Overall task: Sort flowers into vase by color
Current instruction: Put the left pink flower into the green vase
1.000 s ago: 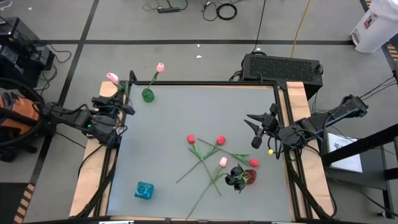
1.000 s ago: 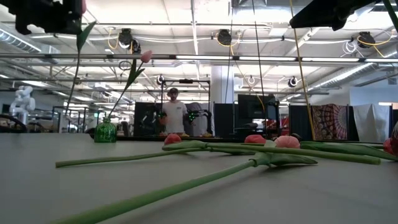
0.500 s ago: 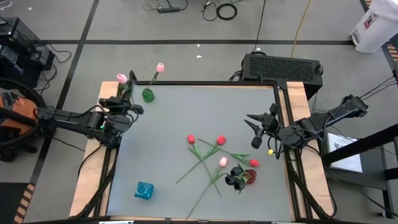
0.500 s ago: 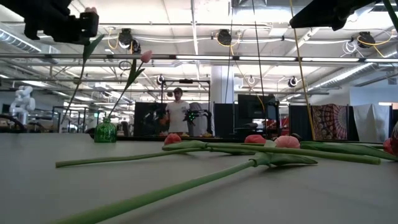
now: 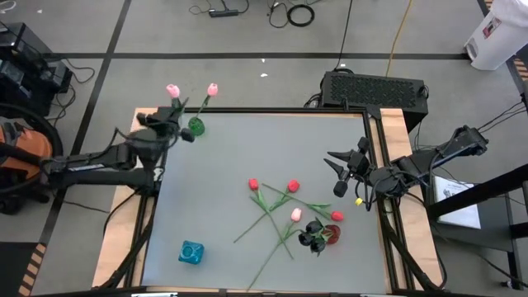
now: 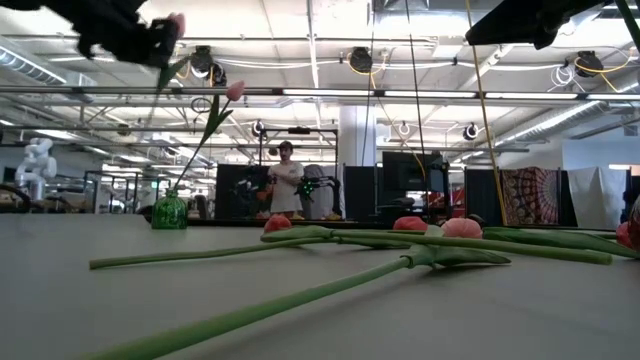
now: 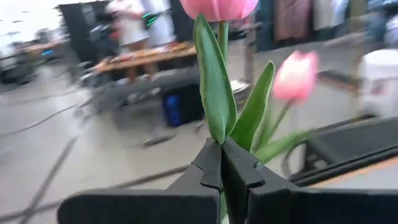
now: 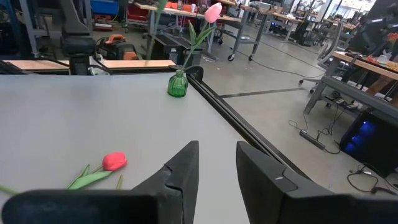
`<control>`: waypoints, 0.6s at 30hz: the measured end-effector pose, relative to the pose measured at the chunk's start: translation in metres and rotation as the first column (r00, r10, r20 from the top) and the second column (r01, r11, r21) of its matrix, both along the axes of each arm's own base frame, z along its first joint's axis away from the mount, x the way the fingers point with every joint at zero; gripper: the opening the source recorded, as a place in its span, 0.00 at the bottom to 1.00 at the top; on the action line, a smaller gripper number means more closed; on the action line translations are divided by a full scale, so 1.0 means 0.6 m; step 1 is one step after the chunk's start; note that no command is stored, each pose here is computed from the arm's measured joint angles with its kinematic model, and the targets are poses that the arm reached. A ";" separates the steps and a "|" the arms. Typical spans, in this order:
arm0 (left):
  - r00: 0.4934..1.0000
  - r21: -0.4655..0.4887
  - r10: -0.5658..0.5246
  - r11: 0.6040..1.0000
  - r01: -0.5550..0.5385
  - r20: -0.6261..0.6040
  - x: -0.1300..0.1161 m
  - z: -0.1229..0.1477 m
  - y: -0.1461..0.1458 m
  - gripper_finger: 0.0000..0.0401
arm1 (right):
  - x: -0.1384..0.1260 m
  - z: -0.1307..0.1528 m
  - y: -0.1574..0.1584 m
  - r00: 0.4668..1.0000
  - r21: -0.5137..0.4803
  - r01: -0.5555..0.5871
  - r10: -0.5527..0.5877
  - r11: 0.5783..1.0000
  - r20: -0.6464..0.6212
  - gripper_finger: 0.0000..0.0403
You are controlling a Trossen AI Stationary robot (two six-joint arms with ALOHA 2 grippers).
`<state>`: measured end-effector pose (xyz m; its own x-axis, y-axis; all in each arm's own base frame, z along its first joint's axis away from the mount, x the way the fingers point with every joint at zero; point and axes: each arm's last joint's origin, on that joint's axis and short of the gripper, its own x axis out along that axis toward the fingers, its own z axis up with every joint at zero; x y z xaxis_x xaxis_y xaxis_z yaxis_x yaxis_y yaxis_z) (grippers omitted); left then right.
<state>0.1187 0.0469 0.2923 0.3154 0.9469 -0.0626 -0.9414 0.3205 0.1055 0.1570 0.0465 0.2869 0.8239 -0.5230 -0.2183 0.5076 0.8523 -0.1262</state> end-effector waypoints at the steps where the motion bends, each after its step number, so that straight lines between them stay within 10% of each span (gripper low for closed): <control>1: 1.000 0.025 -0.022 0.999 0.021 0.023 0.001 0.009 0.006 0.00 | 0.000 0.000 0.000 1.000 0.000 0.000 0.000 1.000 0.000 0.24; 18: 0.995 0.111 -0.059 0.993 0.051 0.079 -0.029 0.031 0.075 0.00 | 0.000 0.000 0.000 1.000 0.000 0.000 0.000 1.000 0.000 0.24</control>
